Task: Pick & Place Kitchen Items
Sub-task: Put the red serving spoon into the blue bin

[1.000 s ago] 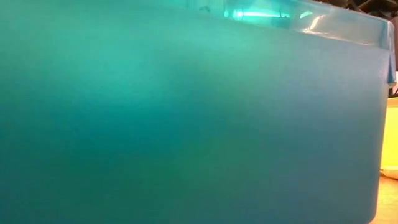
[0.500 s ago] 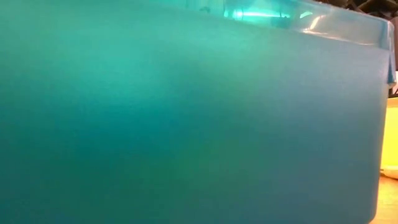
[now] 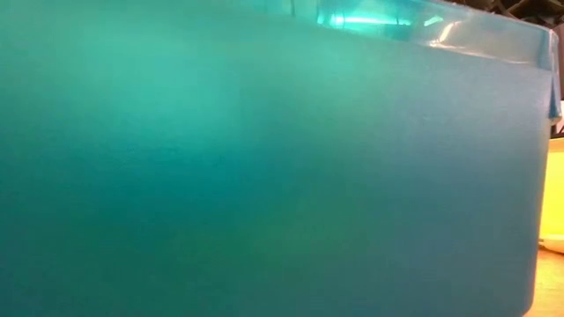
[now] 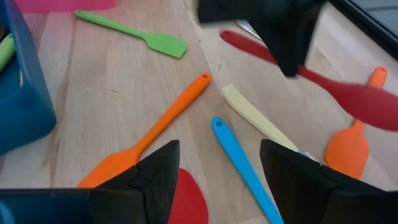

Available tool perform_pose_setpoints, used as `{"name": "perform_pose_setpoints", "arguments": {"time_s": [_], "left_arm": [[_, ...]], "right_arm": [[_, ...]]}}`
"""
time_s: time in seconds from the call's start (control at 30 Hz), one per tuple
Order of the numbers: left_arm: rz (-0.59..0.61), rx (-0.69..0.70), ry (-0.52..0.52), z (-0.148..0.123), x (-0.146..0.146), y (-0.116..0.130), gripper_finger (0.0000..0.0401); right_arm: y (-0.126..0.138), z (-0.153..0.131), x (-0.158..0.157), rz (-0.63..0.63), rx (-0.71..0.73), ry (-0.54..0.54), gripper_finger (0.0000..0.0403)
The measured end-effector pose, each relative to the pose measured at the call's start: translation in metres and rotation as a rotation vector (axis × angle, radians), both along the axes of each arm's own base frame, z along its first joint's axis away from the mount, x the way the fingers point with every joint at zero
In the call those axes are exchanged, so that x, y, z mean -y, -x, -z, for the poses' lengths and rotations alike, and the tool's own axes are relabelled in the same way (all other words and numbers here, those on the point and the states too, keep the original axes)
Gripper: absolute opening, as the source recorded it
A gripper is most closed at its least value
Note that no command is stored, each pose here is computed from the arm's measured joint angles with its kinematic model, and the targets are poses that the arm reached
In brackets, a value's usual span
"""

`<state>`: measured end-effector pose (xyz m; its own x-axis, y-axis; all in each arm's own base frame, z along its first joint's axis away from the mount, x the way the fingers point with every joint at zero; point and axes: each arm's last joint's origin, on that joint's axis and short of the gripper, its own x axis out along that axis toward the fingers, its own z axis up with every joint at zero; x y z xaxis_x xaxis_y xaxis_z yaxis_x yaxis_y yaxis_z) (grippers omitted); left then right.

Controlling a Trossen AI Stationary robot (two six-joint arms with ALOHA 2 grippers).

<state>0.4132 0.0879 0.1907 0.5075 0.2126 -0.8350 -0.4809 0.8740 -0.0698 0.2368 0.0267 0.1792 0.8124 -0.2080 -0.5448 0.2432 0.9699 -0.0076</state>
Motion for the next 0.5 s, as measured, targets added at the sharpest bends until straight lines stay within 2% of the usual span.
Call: {"name": "perform_pose_setpoints", "arguments": {"time_s": [0.13,0.27,0.5], "left_arm": [[0.035,0.006,-0.037,-0.028,0.025,0.009,0.0035],[0.06,-0.033,-0.086,-0.045,0.05,0.02,0.0039],[0.147,-0.029,-0.07,-0.064,0.098,0.033,0.0037]], "right_arm": [[0.0,0.0,0.0,0.005,0.002,-0.007,0.0216],[0.0,0.0,0.0,0.005,0.002,-0.007,0.0216],[0.004,0.007,0.001,0.01,-0.012,-0.012,0.0212]]}}
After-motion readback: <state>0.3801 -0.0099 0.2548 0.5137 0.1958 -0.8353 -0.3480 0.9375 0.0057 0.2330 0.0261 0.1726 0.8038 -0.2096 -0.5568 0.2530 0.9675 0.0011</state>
